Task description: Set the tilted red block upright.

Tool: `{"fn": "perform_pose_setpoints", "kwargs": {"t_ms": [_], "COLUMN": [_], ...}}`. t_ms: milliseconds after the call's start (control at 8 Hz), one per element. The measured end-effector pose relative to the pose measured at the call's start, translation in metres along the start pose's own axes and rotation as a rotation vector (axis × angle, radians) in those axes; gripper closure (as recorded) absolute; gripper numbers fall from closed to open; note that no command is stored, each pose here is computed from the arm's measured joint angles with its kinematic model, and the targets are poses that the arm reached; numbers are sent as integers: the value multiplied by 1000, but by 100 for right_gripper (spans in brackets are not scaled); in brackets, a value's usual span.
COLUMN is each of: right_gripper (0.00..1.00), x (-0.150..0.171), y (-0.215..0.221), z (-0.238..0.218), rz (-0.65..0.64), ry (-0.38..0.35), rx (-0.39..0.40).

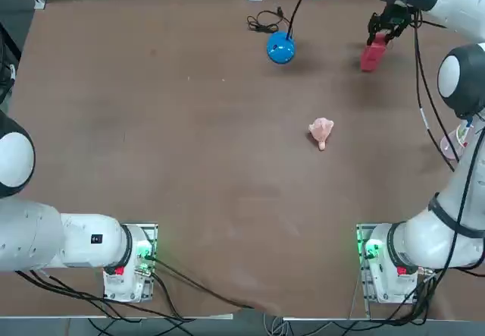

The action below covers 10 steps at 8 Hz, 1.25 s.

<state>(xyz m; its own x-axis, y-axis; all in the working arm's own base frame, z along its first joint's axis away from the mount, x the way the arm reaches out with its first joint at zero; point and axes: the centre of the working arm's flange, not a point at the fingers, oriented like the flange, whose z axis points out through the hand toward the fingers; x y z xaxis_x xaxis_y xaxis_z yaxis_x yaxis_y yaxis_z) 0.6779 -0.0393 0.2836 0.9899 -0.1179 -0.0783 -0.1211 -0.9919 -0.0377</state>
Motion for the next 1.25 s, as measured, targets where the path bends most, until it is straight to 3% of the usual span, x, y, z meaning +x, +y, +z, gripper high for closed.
{"fn": "perform_pose_setpoints", "kwargs": {"t_ms": [875,1000,1250], "right_gripper": [31,26,0], "x": [0,0,0], "y": [0,0,0], "z": [3,3,6], "rz": [-12,-20,-26], "ry": [-1,-2,-7], "rx": [-2,-2,-2]}}
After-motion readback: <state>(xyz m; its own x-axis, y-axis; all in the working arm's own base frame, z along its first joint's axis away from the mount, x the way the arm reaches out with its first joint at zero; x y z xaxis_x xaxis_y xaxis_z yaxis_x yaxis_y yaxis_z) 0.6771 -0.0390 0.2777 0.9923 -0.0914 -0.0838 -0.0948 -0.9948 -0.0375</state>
